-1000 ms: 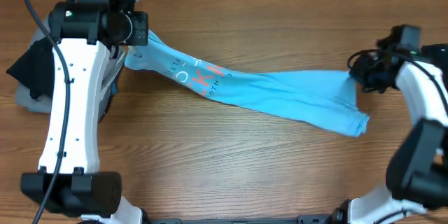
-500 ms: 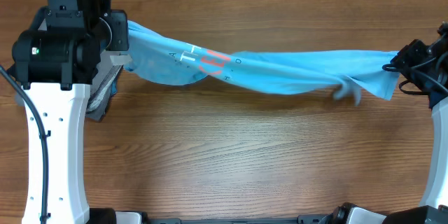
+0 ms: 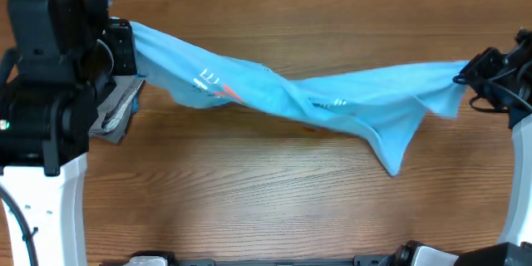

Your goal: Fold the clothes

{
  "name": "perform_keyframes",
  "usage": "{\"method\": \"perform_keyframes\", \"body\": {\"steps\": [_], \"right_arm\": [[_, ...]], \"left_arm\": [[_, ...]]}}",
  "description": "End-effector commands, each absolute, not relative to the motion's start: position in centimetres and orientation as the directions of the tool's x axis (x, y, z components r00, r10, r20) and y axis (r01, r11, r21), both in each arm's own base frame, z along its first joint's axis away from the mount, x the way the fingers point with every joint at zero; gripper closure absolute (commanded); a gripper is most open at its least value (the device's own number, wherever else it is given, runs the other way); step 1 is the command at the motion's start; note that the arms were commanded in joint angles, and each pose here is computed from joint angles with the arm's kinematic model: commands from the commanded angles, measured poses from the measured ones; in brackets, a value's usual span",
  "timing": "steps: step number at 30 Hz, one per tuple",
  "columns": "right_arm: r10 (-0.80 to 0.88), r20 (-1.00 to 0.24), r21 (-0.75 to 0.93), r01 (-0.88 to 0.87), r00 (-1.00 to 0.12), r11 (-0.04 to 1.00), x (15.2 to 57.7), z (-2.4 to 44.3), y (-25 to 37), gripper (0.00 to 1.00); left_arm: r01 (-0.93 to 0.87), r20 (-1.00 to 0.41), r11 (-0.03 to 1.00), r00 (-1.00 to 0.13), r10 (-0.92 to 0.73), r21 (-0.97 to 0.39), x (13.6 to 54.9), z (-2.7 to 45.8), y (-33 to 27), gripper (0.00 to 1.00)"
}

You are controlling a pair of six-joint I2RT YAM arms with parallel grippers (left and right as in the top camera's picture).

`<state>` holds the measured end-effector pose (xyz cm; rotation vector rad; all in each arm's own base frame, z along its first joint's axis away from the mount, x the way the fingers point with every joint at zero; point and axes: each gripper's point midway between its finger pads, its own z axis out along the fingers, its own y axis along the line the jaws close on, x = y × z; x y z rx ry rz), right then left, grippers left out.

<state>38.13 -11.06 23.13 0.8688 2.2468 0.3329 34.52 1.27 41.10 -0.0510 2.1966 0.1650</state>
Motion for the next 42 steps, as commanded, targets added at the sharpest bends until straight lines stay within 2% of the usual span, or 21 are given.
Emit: {"method": "perform_keyframes", "body": {"steps": [1,3,4,5,9,15,19,27,31,42], "right_arm": [[0.699,-0.445,0.479,0.512,-0.559,0.714,40.2,19.5,-10.5,0.96],[0.695,-0.434,0.475,0.511,-0.573,0.717,41.8,17.5,-10.7,0.9],[0.694,-0.43,0.473,0.511,-0.578,0.718,42.7,16.3,-10.9,0.78],[0.688,-0.419,0.463,0.512,-0.592,0.723,43.2,14.8,-11.1,0.7],[0.702,-0.299,0.441,0.559,-0.646,0.702,41.7,11.4,-10.8,0.69],[0.717,-0.06,0.405,0.64,-0.694,0.653,36.5,10.1,-7.9,0.62],[0.685,0.091,0.328,0.672,-0.723,0.664,32.8,8.3,-5.3,0.62],[0.543,0.271,0.361,0.607,-0.795,0.708,28.2,3.8,2.1,0.63],[0.528,0.282,0.367,0.598,-0.801,0.712,27.3,1.9,3.8,0.63],[0.572,0.249,0.376,0.622,-0.782,0.687,27.5,0.0,3.8,0.62]], "left_arm": [[-0.096,-0.767,0.99,-0.641,0.02,0.106,35.6,39.2,1.3,0.96],[-0.076,-0.735,0.992,-0.678,0.022,0.1,36.1,37.9,0.9,0.96],[-0.071,-0.719,0.992,-0.695,0.023,0.1,36.3,37.2,0.8,0.96],[-0.069,-0.701,0.992,-0.712,0.024,0.104,36.6,36.5,0.8,0.96],[-0.063,-0.659,0.992,-0.752,0.026,0.11,37.0,34.9,0.8,0.96],[-0.063,-0.66,0.992,-0.751,0.026,0.11,37.1,34.9,0.8,0.96],[-0.063,-0.66,0.992,-0.751,0.026,0.11,37.1,34.9,0.8,0.96],[-0.062,-0.659,0.992,-0.752,0.026,0.109,37.1,34.9,0.7,0.95],[-0.06,-0.659,0.992,-0.751,0.026,0.108,37.1,34.9,0.7,0.95],[-0.053,-0.659,0.994,-0.752,0.026,0.1,37.1,34.9,0.5,0.93]]}}
